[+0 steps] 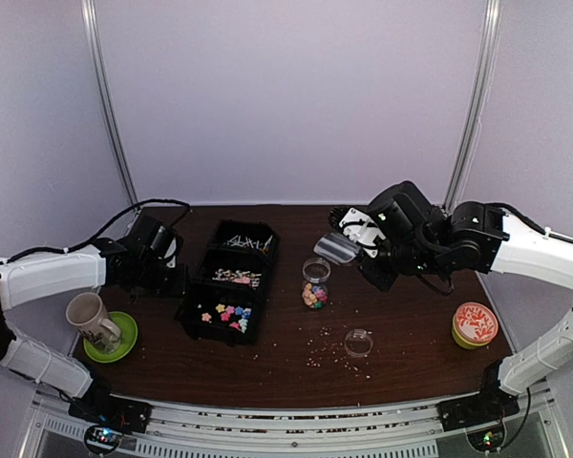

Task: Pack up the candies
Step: Place the plate at the center of the board, then pick up the plate from the center of the board.

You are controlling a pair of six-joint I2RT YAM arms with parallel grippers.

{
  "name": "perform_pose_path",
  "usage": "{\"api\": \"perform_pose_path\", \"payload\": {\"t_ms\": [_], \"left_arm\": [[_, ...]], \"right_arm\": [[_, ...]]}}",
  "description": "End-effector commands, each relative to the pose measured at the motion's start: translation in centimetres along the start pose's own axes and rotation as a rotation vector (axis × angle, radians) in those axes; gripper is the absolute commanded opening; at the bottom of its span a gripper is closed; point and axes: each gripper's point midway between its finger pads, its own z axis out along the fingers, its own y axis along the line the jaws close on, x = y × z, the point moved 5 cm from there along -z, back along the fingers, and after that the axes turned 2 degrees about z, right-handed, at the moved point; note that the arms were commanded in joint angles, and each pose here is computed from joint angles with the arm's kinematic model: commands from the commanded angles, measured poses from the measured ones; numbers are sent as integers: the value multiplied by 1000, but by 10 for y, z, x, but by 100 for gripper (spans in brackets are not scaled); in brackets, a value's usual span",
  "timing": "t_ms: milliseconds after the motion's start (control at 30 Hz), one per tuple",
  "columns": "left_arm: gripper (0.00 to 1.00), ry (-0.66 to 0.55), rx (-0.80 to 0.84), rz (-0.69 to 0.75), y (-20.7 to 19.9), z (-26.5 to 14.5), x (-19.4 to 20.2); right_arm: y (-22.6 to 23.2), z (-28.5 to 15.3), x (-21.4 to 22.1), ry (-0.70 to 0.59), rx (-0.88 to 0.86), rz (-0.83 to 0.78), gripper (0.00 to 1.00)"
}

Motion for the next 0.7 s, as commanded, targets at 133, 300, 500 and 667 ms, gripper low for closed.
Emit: {"api": "perform_pose_path", "payload": {"t_ms": [133, 300, 500, 667], "left_arm": [[29, -159, -47, 44, -8, -35, -53], [33, -171, -111, 112, -14, -29, -81], [36, -155, -123, 138, -14, -3, -105], [37, -96, -104, 137, -8, 30, -101]], "right_arm": [[-7, -8, -8, -38, 13, 17, 0], [-7, -11, -8, -44, 5, 21, 0], [-8, -15, -9, -56, 2, 26, 0], [-7, -16, -9, -60, -1, 27, 0]]}}
